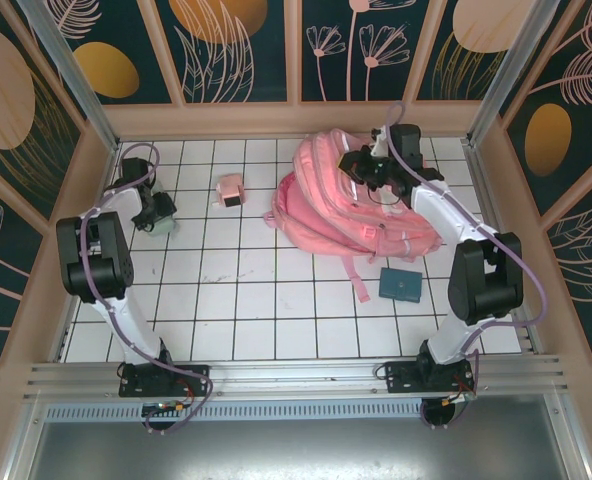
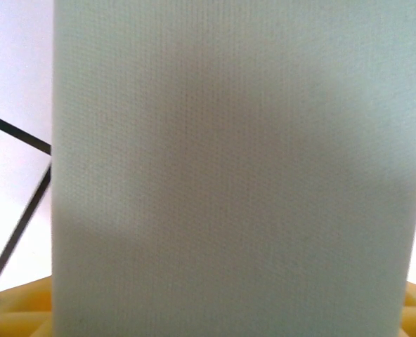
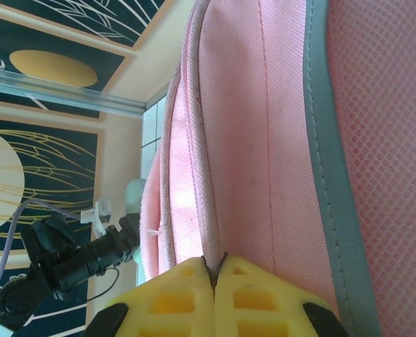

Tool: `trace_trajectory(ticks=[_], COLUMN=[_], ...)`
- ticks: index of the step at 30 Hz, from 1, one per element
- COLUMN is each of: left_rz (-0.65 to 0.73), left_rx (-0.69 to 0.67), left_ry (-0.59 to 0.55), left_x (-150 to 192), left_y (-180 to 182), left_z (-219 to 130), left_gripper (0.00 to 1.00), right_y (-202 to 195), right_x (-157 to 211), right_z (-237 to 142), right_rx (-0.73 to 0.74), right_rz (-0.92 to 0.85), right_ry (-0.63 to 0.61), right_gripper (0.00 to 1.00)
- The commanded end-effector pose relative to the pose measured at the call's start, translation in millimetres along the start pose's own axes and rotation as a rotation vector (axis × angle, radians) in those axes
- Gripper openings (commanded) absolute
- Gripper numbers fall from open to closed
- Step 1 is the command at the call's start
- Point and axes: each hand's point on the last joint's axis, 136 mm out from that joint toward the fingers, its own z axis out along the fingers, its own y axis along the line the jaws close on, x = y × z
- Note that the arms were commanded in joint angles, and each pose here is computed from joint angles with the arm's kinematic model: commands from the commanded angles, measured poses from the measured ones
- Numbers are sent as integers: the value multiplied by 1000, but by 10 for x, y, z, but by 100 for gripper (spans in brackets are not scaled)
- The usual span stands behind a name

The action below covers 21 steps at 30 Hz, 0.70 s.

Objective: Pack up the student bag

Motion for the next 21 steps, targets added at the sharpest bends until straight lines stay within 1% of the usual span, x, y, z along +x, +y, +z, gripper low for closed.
trace_trajectory(ticks=[1,6,9,10,11,14,15,21], left_rz=[6,20,40,46,52,90,98,145], left_rx=[150,322,459,520,562,656,654,754], left_ry=[-12,-33,-16,-29,-22,3,38,133], left_x=[67,148,290,298,350,551,661,1146], left_y=[-441,-1055,-1520,-1693,-1846,-2279,-2371,-3078], left_z=[-251,-619,-794,-968,-1031,-1202,-1103,-1101], left_gripper=[60,58,57,57,57,57,57,54], right_y=[494,535,544,554,555,569,589,615], right_x=[-234,-286,-293,-293,-288,-276,-276,-259], right_z=[-209,-330,-374,-389,-396,-425,-440,-488], right_rx=[-134,-152,-152,-153,-153,-156,-160,-165], right_rz=[-80,-63,-58,-58,-55,-50,-51,-45], right_ry=[-59,-78,-87,-89,-90,-95,-99,-106], right_gripper=[0,0,0,0,0,0,0,0])
